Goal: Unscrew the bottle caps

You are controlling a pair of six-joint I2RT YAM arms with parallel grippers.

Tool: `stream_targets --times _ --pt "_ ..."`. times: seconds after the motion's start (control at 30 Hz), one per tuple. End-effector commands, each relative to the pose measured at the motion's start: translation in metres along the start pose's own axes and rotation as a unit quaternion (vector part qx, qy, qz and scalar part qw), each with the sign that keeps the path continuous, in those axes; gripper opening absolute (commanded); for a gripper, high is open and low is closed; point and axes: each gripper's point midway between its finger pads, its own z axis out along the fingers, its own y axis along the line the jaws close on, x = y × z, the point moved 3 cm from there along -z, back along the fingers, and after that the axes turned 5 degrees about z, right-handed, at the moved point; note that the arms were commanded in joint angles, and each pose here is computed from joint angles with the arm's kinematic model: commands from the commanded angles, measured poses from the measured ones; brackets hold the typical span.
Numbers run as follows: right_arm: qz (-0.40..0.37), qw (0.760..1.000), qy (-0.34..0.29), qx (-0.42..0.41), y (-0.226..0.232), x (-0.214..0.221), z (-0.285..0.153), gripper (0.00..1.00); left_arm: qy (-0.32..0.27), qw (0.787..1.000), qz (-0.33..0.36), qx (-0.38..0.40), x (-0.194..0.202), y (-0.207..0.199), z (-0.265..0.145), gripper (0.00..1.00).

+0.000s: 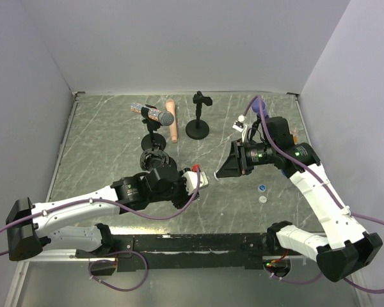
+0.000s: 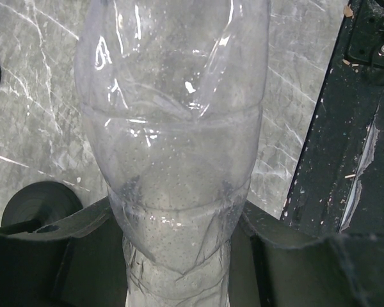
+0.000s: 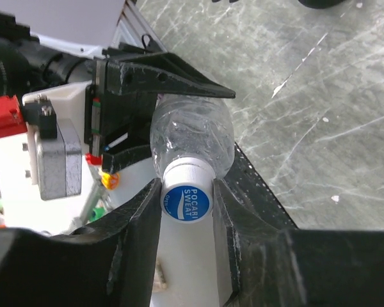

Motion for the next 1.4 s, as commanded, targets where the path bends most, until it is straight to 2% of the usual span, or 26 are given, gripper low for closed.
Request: stream_targets --times 0.0,0.07,0.13,0.2,0.27,0.33,0.37,0.5,0.53,0.63,0.67,0.7,0.73,0.8,0.83,0.87,0.93,1.0,1.1,1.17,1.27,1.37 --pt "-0.087 0.995 0.010 -0.054 0.019 0.001 -0.004 0.09 -0.031 0.999 0.009 -0.001 -0.020 0.003 -0.006 0.24" --pt "-0.182 0.980 0.032 -0.075 0.026 0.008 -0.003 0.02 -0.033 0.999 0.026 0.004 -0.020 0.002 -0.008 0.24" --pt "-0.311 0.941 0.060 -0.116 0.038 0.023 -0.004 0.00 -0.034 0.999 0.040 0.006 -0.020 0.003 -0.009 0.24" --pt "-0.436 0.884 0.086 -0.144 0.043 0.042 -0.003 0.00 -0.027 0.998 0.055 0.007 -0.019 0.004 -0.010 0.24" --pt "-0.566 0.802 0.098 -0.163 0.039 0.062 0.001 0.00 -0.020 0.998 0.065 0.006 -0.018 0.006 -0.009 0.24" --pt "-0.670 0.724 0.063 -0.151 0.036 0.061 0.004 0.00 -0.017 0.997 0.073 0.014 -0.017 0.004 -0.007 0.24" --pt "-0.715 0.683 0.050 -0.143 0.034 0.059 0.006 0.00 -0.016 0.997 0.075 0.015 -0.017 0.004 -0.006 0.24" --pt "-0.825 0.555 0.046 -0.102 0.019 0.048 0.016 0.00 -0.017 0.996 0.081 0.019 -0.014 0.003 -0.002 0.24" --pt "-0.844 0.525 0.051 -0.094 0.014 0.046 0.017 0.00 -0.018 0.996 0.081 0.018 -0.014 0.003 -0.002 0.24" --pt "-0.872 0.480 0.051 -0.083 0.006 0.045 0.021 0.01 -0.019 0.996 0.081 0.020 -0.012 0.002 -0.001 0.24" --pt "-0.872 0.481 0.046 -0.079 0.006 0.044 0.022 0.04 -0.018 0.996 0.079 0.020 -0.011 0.001 -0.001 0.24" --pt "-0.862 0.500 0.038 -0.077 0.008 0.042 0.022 0.12 -0.018 0.997 0.078 0.020 -0.011 0.001 -0.001 0.24" --pt "-0.847 0.524 0.035 -0.077 0.012 0.041 0.021 0.21 -0.017 0.997 0.076 0.021 -0.009 0.000 -0.001 0.24" --pt "-0.808 0.583 0.039 -0.075 0.018 0.038 0.019 0.52 -0.015 0.997 0.071 0.023 -0.005 -0.001 -0.001 0.24" --pt "-0.781 0.620 0.032 -0.070 0.025 0.035 0.014 0.59 -0.018 0.997 0.068 0.025 -0.005 -0.002 -0.001 0.24" --pt "-0.754 0.652 0.036 -0.071 0.027 0.036 0.012 0.64 -0.018 0.997 0.067 0.028 -0.003 -0.004 -0.001 0.24" --pt "-0.707 0.702 0.033 -0.080 0.034 0.043 0.005 0.74 -0.020 0.997 0.060 0.033 -0.001 -0.006 0.000 0.24" --pt "-0.673 0.735 0.015 -0.084 0.042 0.047 -0.003 0.83 -0.024 0.998 0.055 0.035 0.000 -0.008 0.001 0.24" --pt "-0.592 0.803 -0.041 -0.055 0.056 0.035 -0.013 0.98 -0.026 0.998 0.046 0.036 0.000 -0.009 0.003 0.24" --pt "-0.517 0.853 -0.071 -0.025 0.058 0.020 -0.019 0.99 -0.026 0.998 0.040 0.035 -0.001 -0.009 0.004 0.24" --pt "-0.361 0.930 -0.067 0.003 0.050 0.011 -0.022 0.99 -0.031 0.998 0.032 0.033 -0.004 -0.009 0.004 0.24" --pt "-0.209 0.976 -0.038 0.039 0.029 0.006 -0.018 0.95 -0.038 0.998 0.026 0.032 -0.009 -0.008 0.004 0.24"
